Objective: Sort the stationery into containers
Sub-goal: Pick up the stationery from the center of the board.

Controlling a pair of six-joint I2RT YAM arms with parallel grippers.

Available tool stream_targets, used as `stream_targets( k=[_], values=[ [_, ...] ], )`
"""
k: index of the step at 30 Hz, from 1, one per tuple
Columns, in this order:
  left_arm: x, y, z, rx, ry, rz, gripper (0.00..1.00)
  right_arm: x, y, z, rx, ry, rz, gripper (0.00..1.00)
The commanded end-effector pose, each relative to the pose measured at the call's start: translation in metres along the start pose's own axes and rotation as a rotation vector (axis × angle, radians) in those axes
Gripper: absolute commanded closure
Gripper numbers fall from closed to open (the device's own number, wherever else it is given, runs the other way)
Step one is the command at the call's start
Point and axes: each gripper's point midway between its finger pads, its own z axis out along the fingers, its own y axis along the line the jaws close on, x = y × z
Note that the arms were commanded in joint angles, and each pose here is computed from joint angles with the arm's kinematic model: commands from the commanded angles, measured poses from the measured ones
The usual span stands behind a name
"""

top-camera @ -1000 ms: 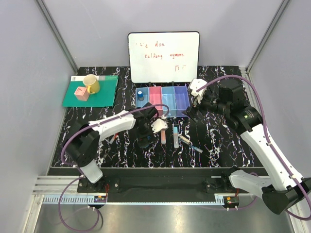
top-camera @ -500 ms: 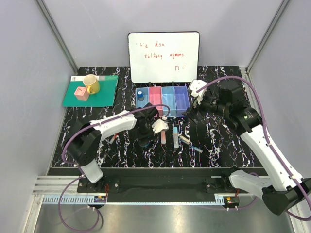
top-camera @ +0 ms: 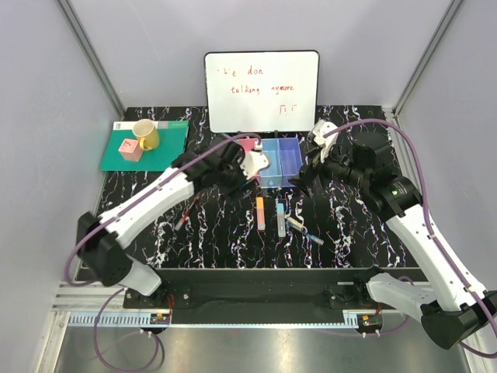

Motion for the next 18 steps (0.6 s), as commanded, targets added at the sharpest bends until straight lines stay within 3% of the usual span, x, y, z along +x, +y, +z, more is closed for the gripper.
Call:
stream_targets(
  k=[1, 9, 18],
  values=[
    [-0.070, 0.028, -0.079, -0.167, -0.308, -0.032, 1.00, -0.037, 0.005, -0.003, -0.008, -0.102, 0.114, 0.00],
    [-0.106, 0.040, -0.166, -0.332, -0.597, 0.000, 1.00, -0.073, 0.003, -0.006, -0.074, -0.175, 0.260, 0.00],
    [-0.144, 0.024, -0.228, -0.348, -0.864, 0.032, 1.00, -0.101, 0.055, -0.002, -0.548, -0.156, 0.505, 0.00]
  ],
)
